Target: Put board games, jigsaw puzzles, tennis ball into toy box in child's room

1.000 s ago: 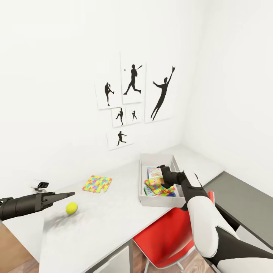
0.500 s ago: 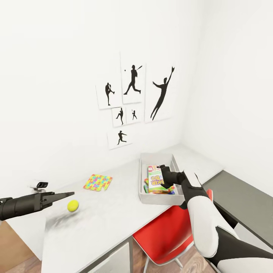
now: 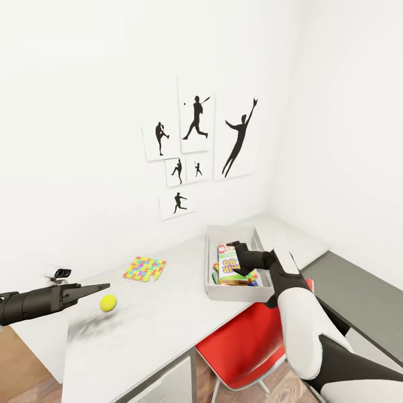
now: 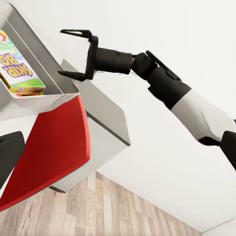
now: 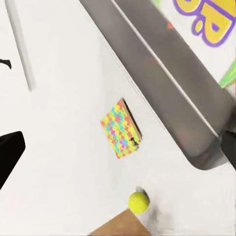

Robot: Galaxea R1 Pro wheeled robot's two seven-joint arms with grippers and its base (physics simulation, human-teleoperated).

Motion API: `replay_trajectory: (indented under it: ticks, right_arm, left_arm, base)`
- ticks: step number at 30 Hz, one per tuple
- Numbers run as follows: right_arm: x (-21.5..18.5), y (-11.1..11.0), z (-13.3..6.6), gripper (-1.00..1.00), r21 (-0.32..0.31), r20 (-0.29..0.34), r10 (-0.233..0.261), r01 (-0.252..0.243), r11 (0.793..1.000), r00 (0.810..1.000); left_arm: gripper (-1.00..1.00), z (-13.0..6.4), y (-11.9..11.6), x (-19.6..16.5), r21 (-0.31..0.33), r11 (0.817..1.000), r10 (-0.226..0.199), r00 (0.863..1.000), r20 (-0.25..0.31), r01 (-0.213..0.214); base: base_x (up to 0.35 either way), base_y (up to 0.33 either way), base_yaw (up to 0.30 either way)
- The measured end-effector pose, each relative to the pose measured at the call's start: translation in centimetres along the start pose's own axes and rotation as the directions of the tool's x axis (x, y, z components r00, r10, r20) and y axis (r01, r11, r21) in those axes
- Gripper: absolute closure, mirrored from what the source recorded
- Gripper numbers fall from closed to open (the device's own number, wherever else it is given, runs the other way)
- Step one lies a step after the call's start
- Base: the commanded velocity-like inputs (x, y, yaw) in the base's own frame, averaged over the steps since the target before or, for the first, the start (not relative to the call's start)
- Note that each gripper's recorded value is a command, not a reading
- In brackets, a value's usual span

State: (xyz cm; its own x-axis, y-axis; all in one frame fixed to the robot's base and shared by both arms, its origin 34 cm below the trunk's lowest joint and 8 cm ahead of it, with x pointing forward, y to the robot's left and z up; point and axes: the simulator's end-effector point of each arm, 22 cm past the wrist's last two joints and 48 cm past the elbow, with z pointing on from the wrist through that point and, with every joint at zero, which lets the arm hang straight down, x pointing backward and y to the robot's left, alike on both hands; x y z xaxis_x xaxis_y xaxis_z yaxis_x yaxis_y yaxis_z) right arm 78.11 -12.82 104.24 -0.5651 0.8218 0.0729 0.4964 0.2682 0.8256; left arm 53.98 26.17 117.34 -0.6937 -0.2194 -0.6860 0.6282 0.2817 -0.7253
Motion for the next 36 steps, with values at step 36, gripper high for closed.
replay_trajectory:
  ticks: [36]
  right_arm:
    - [3.8, -5.7, -19.6, -1.0, -0.388, 0.087, -0.553, 0.54, 0.747, 0.829]
  left_arm:
    - [-1.0, -0.1, 0.1, 0.1, -0.005, 1.0, 0.006, 1.0, -0.003, -0.006]
  base:
    - [0.0, 0.0, 0.0]
